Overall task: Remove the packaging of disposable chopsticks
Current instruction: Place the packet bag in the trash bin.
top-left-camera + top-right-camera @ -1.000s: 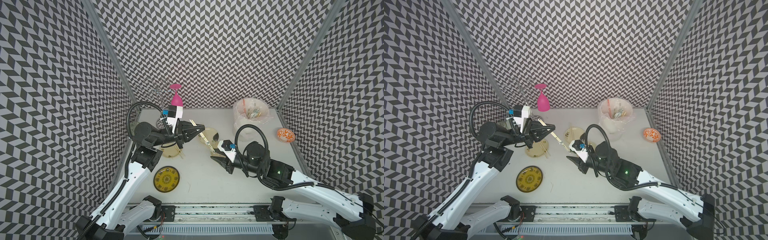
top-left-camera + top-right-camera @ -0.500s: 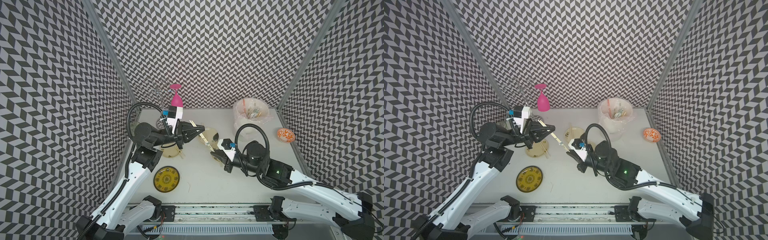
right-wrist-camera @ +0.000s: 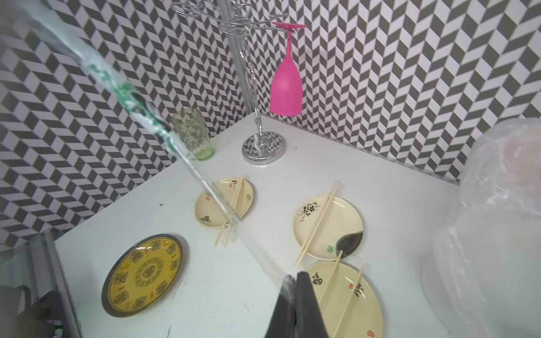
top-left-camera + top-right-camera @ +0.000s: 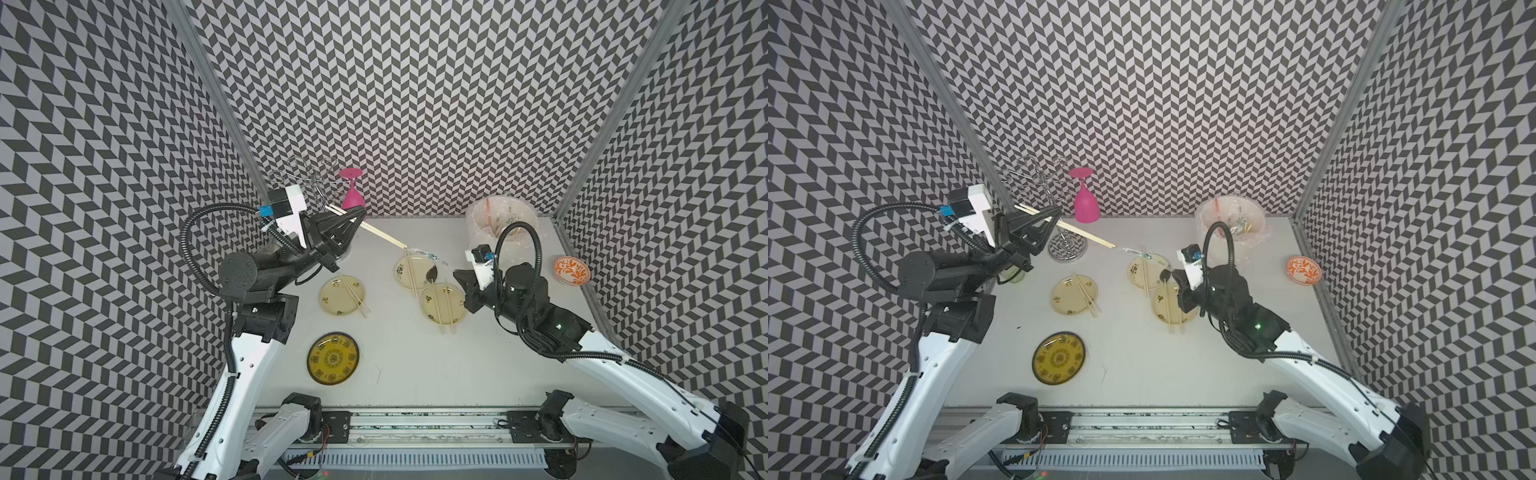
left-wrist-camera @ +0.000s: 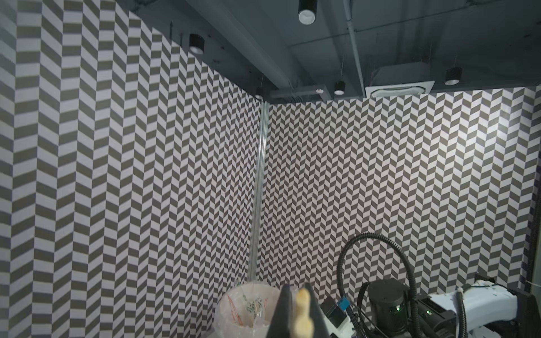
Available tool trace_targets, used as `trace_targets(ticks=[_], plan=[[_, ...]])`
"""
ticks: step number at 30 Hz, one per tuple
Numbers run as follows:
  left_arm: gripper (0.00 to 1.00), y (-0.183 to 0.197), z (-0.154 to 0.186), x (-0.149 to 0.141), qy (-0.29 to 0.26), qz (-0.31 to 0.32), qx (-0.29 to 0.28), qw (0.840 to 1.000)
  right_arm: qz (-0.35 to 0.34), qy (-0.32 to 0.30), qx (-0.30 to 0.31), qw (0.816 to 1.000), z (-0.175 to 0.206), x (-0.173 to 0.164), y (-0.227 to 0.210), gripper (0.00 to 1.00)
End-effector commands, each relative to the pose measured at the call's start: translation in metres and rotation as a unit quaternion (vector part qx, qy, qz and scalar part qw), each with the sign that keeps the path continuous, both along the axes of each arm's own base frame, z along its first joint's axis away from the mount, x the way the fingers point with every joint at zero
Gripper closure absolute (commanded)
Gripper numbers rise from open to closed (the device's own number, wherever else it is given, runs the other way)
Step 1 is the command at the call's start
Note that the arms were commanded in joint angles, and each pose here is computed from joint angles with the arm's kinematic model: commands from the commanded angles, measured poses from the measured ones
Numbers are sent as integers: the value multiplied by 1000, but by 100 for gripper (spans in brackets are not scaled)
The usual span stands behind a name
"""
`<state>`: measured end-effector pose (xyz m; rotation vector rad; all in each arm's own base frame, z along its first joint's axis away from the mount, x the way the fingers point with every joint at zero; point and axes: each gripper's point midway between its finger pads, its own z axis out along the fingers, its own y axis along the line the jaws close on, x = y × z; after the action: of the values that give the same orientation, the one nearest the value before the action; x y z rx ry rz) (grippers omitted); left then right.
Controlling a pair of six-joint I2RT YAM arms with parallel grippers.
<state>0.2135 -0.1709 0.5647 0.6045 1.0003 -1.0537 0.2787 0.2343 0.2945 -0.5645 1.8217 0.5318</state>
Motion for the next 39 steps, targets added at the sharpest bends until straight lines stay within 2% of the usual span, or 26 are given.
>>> trace_targets(ticks=[1,5,8,14,18,22,27,39], plan=[[100,8,24,-16,-32,2,-28,999,-37,-20,36,998,33,10,-11,100],[100,19,25,-18,-39,59,-28,997,-151,-32,52,987,71,48,-58,100],[100,22,19,-24,-44,72,-23,996,-216,-19,56,975,89,78,-91,100],[100,19,-10,-14,-18,97,-3,995,-275,53,7,960,66,122,-127,100],[100,12,-40,2,0,112,19,994,-326,75,-36,942,47,152,-159,100],[100,5,-58,11,10,122,34,992,-359,104,-86,924,23,177,-180,100],[100,0,-63,9,7,124,47,991,-381,125,-125,908,6,196,-192,100],[100,0,-69,7,7,126,50,991,-407,137,-170,887,-3,205,-206,100]])
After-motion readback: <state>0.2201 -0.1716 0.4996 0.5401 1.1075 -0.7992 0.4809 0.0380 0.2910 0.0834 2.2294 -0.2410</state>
